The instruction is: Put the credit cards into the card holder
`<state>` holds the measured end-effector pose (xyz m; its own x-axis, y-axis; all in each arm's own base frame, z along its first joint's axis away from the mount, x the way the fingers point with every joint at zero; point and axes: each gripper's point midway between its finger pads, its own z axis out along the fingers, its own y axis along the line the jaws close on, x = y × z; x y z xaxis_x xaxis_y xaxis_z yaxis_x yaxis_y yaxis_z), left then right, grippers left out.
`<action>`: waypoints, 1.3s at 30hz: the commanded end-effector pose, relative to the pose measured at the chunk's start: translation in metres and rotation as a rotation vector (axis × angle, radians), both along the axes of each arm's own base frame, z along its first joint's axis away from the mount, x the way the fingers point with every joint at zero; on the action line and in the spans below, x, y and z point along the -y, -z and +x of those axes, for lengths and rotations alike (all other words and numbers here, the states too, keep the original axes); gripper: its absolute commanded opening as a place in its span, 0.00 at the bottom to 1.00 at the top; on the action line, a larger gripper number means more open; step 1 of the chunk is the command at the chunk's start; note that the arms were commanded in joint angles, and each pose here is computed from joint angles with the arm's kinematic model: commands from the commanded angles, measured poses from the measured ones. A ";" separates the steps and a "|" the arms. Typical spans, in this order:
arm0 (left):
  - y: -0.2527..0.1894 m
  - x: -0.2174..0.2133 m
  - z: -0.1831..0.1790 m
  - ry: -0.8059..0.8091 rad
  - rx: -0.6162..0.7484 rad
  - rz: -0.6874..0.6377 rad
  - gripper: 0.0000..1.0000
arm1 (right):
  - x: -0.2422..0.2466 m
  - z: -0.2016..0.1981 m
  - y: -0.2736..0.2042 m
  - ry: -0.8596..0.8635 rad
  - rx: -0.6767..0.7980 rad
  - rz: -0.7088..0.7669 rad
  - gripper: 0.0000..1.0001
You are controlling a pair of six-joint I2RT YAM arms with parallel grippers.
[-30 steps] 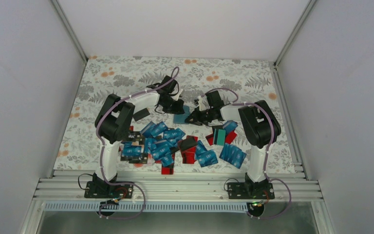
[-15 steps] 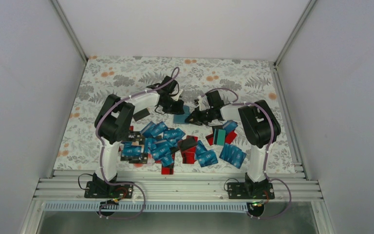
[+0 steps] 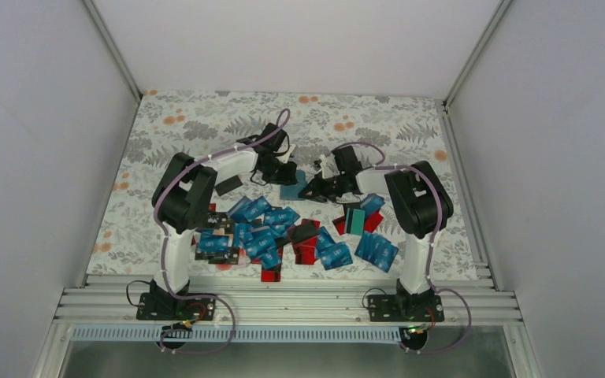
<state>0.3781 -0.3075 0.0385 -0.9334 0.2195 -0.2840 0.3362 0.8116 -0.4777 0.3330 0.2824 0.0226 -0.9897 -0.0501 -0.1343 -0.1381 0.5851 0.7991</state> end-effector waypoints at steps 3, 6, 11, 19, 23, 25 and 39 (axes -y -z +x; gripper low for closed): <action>0.005 -0.006 -0.016 0.007 -0.042 0.024 0.03 | 0.029 -0.010 0.060 0.071 -0.093 -0.213 0.04; 0.009 -0.006 -0.019 0.005 -0.055 0.027 0.02 | 0.030 -0.009 0.060 0.071 -0.093 -0.215 0.04; 0.004 -0.009 -0.025 -0.005 -0.051 0.035 0.02 | 0.030 -0.008 0.061 0.074 -0.092 -0.220 0.04; 0.004 -0.017 -0.022 -0.031 -0.031 0.073 0.02 | 0.032 -0.009 0.064 0.077 -0.097 -0.234 0.04; 0.006 -0.017 -0.023 -0.036 -0.038 0.074 0.02 | 0.033 -0.008 0.064 0.081 -0.095 -0.244 0.04; 0.012 -0.021 -0.025 -0.044 -0.046 0.091 0.02 | 0.034 -0.008 0.065 0.082 -0.094 -0.249 0.05; 0.054 -0.059 -0.037 -0.087 -0.157 0.277 0.02 | 0.032 -0.005 0.057 0.062 -0.071 -0.247 0.05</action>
